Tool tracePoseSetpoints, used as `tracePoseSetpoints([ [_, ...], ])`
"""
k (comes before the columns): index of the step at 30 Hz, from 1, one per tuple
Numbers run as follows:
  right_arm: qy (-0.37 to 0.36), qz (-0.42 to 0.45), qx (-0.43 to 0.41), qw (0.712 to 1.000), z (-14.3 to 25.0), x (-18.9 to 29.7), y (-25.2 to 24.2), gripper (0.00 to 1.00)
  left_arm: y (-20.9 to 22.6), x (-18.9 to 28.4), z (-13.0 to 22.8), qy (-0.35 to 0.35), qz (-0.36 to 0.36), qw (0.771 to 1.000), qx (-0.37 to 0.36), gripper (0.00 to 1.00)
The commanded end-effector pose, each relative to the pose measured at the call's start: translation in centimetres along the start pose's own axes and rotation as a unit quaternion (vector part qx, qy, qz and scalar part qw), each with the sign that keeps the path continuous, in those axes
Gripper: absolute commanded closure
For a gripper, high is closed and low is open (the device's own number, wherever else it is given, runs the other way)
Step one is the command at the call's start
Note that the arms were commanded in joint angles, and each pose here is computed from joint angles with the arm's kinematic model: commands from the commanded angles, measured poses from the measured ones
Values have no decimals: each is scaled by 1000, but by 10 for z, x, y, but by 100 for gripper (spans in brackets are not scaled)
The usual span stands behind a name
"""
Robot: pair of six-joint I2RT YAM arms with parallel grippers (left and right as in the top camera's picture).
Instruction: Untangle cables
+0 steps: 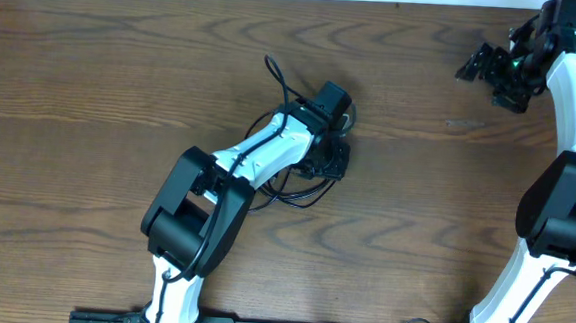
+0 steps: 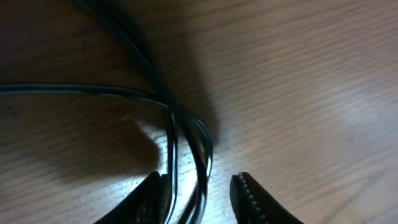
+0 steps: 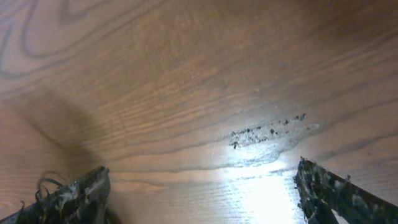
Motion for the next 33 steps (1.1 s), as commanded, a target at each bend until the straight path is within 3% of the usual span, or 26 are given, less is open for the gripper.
tracePoseSetpoints([
  [1,-9,3,21,1000,2,13,2,8,4,-6,3,7,-9,1000,15,67],
  [5,-4,5,20,1000,4,13,1,8,4,-7,3,8,-10,1000,15,74],
  [11,2,7,19,1000,6,12,1,7,1,-20,4,9,-18,1000,5,75],
  [12,4,8,19,1000,7,13,0,7,0,-21,5,10,-20,1000,2,77],
  [14,15,10,15,1000,11,13,-1,7,-2,-20,5,9,-20,1000,1,92],
  [17,41,11,15,999,21,13,-1,13,-4,-3,3,10,-20,1000,5,93],
  [21,80,-33,70,994,37,11,16,21,-18,51,-4,-18,-7,1000,5,93],
  [24,113,-93,115,983,53,10,37,21,-40,128,-13,-102,21,995,-14,93],
  [25,133,-141,143,971,64,12,51,21,-54,172,-12,-160,40,986,-33,93],
  [29,161,-223,184,944,81,18,74,21,-73,241,2,-258,72,961,-65,92],
  [33,177,-236,199,935,93,17,86,21,-78,295,18,-337,87,935,-70,93],
])
Point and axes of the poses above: each gripper's point midway between its finger pads, its own x axis back along the fingers, its own y axis along the line the jaws close on, z = x × y, the point moved 6 cm from there along x, back along the fingers, and after that the axes turned 5 degrees about -x, right-handed, at the moved point
